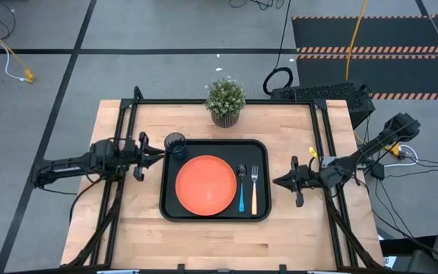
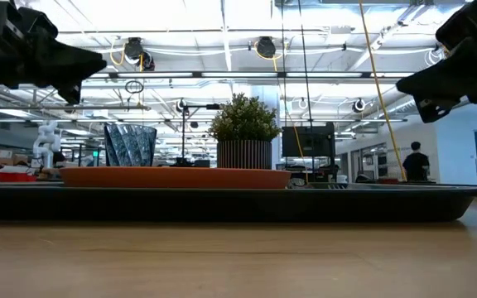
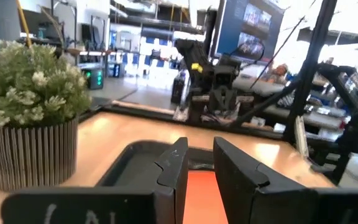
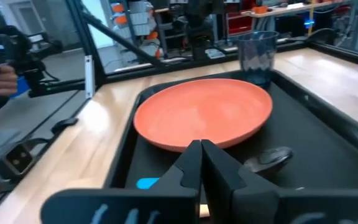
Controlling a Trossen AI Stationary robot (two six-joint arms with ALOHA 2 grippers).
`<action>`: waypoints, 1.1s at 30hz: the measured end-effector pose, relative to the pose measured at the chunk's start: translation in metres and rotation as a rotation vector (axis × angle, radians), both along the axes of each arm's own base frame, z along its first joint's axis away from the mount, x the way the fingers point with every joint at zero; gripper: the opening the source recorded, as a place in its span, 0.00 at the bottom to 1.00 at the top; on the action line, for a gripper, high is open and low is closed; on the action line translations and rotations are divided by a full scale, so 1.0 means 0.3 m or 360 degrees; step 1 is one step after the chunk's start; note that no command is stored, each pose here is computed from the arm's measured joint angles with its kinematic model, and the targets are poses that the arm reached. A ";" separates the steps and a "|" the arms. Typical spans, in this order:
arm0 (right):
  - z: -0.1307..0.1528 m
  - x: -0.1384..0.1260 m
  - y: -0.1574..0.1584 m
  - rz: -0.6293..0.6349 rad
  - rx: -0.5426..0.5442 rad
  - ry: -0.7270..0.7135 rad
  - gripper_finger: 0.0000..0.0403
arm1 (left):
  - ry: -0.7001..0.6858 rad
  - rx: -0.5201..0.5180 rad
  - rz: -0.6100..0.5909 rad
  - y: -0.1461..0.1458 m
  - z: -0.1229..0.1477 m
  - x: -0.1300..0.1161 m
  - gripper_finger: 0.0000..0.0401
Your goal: Pick and place plate/cup/fork/spoon on tray
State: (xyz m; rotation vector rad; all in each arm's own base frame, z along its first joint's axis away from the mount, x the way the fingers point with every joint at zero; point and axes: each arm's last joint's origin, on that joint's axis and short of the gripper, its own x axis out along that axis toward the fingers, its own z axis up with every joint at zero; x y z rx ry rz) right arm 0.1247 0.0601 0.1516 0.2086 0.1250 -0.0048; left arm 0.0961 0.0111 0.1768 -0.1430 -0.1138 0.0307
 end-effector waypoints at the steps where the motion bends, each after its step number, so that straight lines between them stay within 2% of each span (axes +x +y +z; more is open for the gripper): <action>1: 0.000 0.002 -0.004 -0.0015 -0.0003 0.0001 0.00 | 0.0005 0.0017 0.0009 0.002 -0.001 0.000 0.20; 16: -0.011 0.022 -0.042 -0.0137 0.0025 0.0042 0.00 | 0.0021 0.0037 0.0002 0.010 -0.004 -0.001 0.20; 23: 0.006 0.027 -0.038 0.0009 -0.0081 -0.0028 0.00 | 0.0053 0.0077 0.0054 0.013 -0.010 -0.001 0.20; 27: 0.010 0.034 -0.050 0.0076 -0.0082 -0.0047 0.00 | 0.0055 0.0117 0.0058 0.013 -0.010 -0.001 0.20; 33: 0.010 0.044 -0.077 0.0065 -0.0124 -0.0046 0.00 | 0.0057 0.0152 0.0064 0.013 -0.010 -0.001 0.20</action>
